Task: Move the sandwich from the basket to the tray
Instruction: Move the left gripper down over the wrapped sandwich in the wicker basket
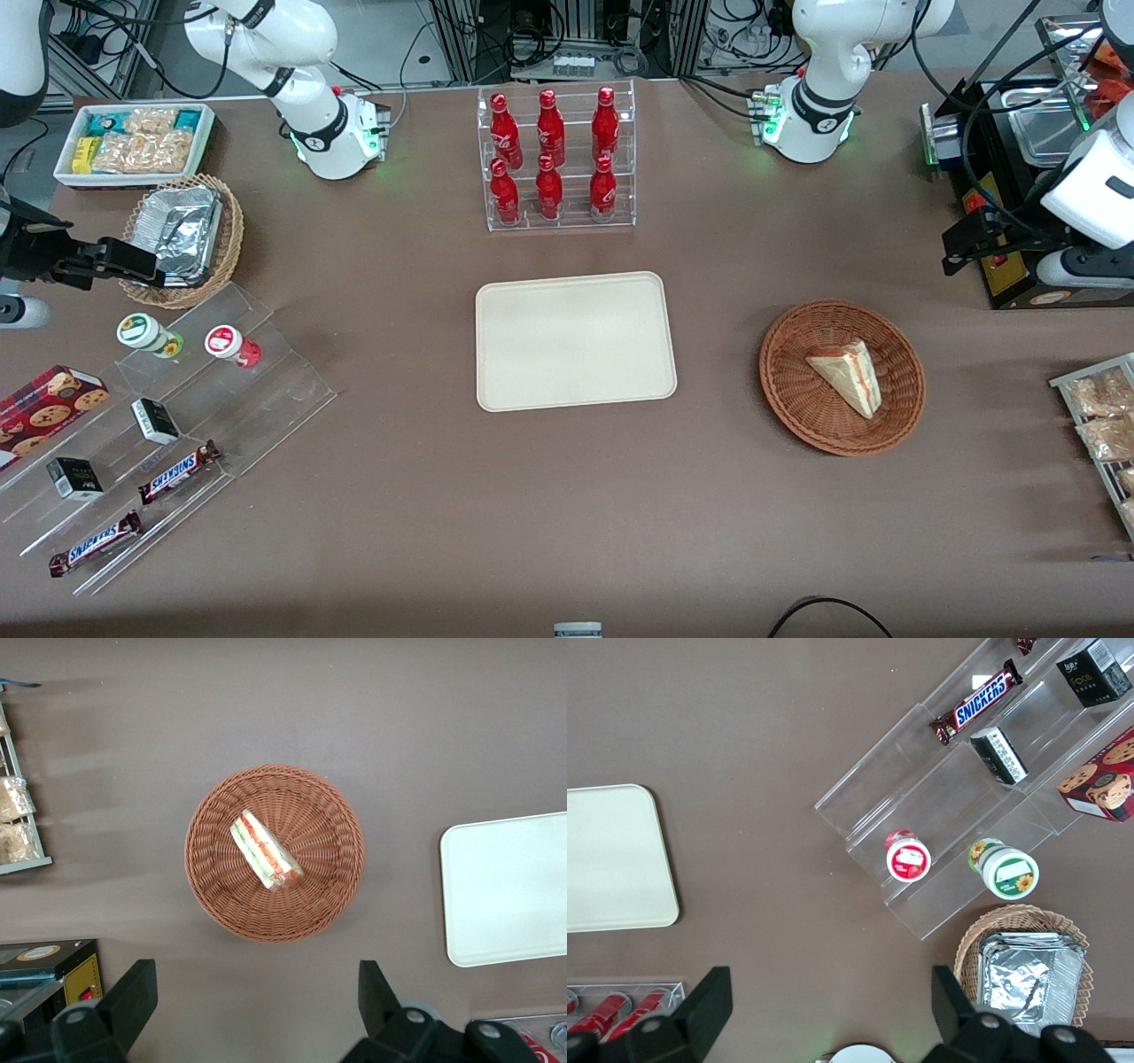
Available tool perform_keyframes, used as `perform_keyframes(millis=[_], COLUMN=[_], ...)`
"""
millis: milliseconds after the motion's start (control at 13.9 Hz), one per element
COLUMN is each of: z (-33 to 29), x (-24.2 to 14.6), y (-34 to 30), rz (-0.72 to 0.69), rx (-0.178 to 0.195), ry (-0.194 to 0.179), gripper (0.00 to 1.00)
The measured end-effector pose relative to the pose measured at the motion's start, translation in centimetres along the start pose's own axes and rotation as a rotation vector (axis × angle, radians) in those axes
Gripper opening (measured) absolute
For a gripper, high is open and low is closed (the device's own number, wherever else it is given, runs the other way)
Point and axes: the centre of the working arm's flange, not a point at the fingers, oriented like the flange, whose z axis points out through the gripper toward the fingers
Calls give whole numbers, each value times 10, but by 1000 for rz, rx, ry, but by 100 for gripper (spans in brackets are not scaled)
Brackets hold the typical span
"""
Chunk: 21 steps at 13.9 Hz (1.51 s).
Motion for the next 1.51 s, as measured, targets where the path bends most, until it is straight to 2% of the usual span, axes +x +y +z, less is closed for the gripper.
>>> perform_keyframes(millis=[288, 504, 720, 1152, 1296, 1512], z=[4, 36, 104, 245, 268, 280], x=[1, 5, 11, -16, -28, -34], y=[-4, -15, -21, -21, -21, -21], rz=[-7, -26, -96, -407, -493, -548], rx=[0, 1, 2, -22, -26, -27], ry=[-10, -47, -13, 116, 112, 100], gripper=[100, 100, 100, 100, 100, 100])
